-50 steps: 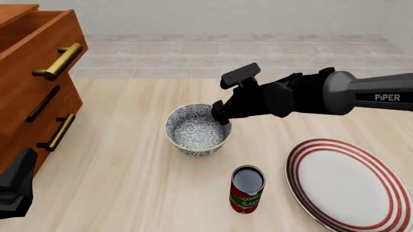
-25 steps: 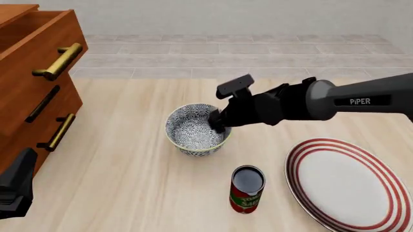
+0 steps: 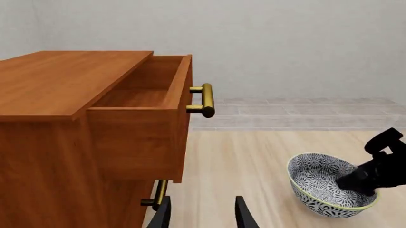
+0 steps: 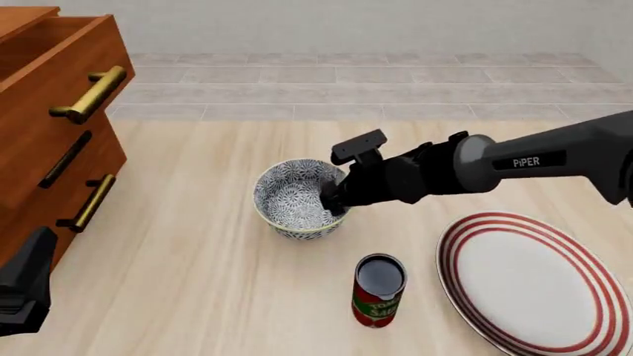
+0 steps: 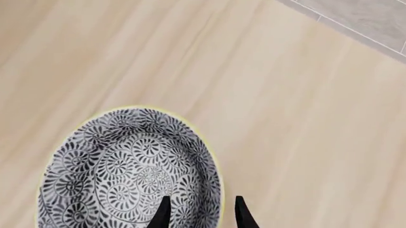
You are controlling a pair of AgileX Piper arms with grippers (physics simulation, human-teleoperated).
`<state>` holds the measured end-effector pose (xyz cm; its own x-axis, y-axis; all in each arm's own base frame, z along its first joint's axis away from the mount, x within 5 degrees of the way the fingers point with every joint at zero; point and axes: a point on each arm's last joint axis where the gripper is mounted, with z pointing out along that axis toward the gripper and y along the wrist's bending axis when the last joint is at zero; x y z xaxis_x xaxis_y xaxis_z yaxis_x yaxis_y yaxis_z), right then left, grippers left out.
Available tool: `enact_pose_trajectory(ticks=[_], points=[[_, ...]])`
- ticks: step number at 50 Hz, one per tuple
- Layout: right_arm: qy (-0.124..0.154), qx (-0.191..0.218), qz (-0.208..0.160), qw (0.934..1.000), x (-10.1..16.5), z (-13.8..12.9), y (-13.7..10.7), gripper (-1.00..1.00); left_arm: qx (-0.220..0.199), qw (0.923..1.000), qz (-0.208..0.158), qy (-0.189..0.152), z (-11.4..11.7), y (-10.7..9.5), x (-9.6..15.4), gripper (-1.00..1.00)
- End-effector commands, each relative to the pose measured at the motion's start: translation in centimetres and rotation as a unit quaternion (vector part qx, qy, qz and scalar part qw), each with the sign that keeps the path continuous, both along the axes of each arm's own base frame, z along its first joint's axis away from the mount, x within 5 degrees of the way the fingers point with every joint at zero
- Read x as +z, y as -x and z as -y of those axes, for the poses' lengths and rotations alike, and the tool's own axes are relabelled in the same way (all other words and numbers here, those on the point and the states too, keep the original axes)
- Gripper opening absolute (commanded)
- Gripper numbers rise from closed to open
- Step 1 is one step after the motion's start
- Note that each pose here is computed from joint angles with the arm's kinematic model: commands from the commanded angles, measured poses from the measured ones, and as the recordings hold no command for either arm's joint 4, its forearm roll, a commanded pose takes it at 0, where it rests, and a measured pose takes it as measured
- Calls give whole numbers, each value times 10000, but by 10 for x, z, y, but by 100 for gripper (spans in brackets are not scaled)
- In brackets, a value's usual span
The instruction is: Put the bowl on the plate.
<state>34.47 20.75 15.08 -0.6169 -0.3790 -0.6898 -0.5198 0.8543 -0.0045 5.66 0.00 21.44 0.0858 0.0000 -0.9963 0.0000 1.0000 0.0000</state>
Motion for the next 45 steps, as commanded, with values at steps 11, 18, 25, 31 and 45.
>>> enact_pose_trajectory(ticks=[11, 18, 25, 31, 45], points=[[-3, -40, -58, 10000, -9, 0, 0, -100, 0, 10000, 0, 0, 0, 0, 0, 100], [-11, -23, -29, 10000, -6, -1, -2, -100, 0, 10000, 0, 0, 0, 0, 0, 100], [-43, -22, 25, 10000, 1, -2, -3, -100, 0, 10000, 0, 0, 0, 0, 0, 100], [-98, -12, 119, 9999, 13, -2, -2, -100, 0, 10000, 0, 0, 0, 0, 0, 100], [-289, -80, 405, 9987, 44, 3, -2, -100, 0, 10000, 0, 0, 0, 0, 0, 100]])
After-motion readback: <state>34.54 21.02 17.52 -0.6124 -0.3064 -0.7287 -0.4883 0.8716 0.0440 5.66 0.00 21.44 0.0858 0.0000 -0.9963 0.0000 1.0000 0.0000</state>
